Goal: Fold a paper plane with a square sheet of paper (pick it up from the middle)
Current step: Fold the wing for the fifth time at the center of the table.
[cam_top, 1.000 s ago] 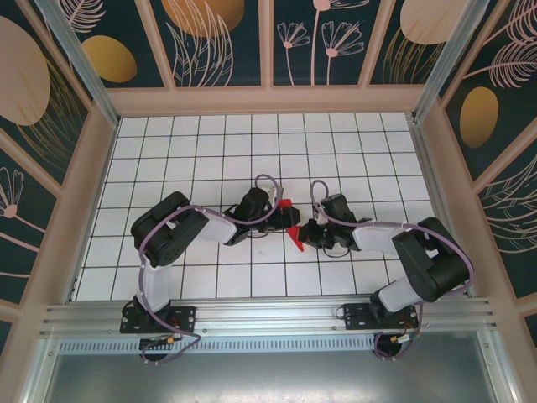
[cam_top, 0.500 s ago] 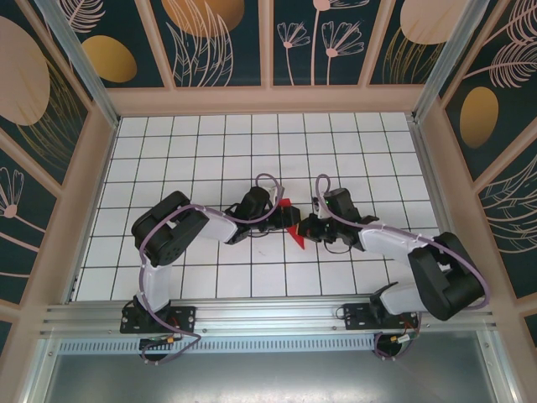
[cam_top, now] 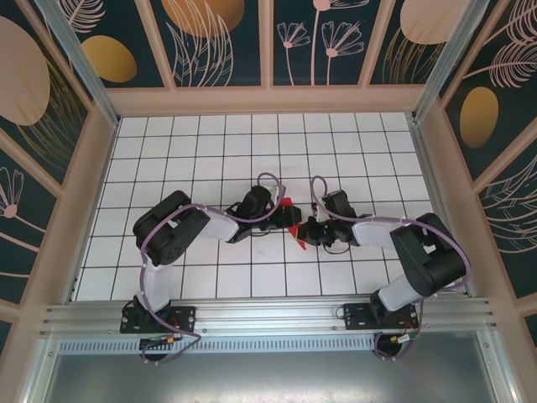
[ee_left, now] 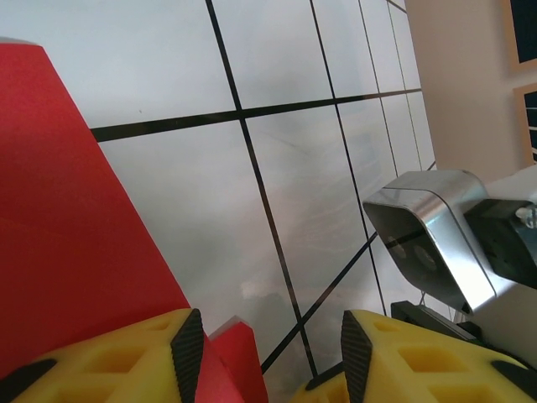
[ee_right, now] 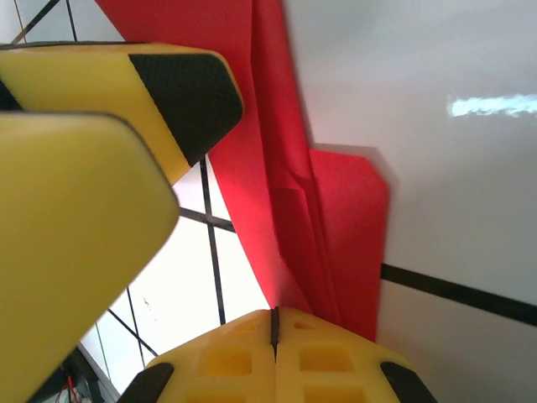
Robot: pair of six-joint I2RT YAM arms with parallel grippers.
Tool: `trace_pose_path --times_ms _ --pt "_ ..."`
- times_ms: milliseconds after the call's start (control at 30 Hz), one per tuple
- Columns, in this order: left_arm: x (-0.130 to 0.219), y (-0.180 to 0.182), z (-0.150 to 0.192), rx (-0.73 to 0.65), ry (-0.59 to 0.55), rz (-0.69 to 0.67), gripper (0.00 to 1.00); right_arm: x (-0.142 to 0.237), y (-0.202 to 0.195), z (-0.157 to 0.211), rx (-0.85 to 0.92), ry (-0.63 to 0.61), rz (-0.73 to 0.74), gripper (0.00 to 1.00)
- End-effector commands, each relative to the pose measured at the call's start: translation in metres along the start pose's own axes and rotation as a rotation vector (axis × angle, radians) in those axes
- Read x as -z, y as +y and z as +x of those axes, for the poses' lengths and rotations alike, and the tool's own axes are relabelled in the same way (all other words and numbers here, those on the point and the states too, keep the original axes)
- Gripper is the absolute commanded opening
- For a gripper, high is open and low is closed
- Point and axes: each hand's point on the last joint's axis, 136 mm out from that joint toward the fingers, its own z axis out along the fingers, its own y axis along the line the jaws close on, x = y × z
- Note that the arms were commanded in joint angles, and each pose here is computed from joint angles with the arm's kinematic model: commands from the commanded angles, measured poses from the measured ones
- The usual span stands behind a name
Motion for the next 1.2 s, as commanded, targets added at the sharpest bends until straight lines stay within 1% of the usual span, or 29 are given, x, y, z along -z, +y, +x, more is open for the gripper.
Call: trace_pose_path --times_ms 0,267,367,667,767,867,967,1067,1167 --pt "-0.006 0.048 0.025 0.035 0.079 -0.147 0.48 -0.004 -0.016 0.007 -0.014 0.015 0.012 0.03" --pt "-0.006 0.06 0.024 0.048 0.083 -0.178 0.46 -0.002 -0.041 0.024 -0.072 0.029 0.057 0.04" --pt "-0.004 0.067 0.025 0.058 0.082 -0.202 0.45 0.001 -0.04 0.03 -0.088 0.024 0.027 0.07" --pt "-0.003 0.083 0.031 0.097 0.094 -0.255 0.4 0.013 -0.033 0.054 -0.043 0.109 0.001 0.08" --pt "-0.005 0.083 0.031 0.098 0.101 -0.255 0.4 0.013 -0.044 0.061 -0.048 0.14 0.066 0.08" --pt "-0.006 0.083 0.032 0.092 0.111 -0.259 0.39 0.019 -0.056 0.057 -0.055 0.114 0.158 0.07" --pt "-0.005 0.083 0.033 0.084 0.12 -0.258 0.39 0.028 -0.035 0.043 -0.016 0.059 0.104 0.07" --pt "-0.006 0.081 0.034 0.074 0.131 -0.252 0.39 0.039 0.002 0.022 0.037 -0.002 0.012 0.07" --pt "-0.006 0.081 0.035 0.073 0.138 -0.252 0.39 0.044 0.032 0.008 0.082 -0.027 -0.079 0.07"
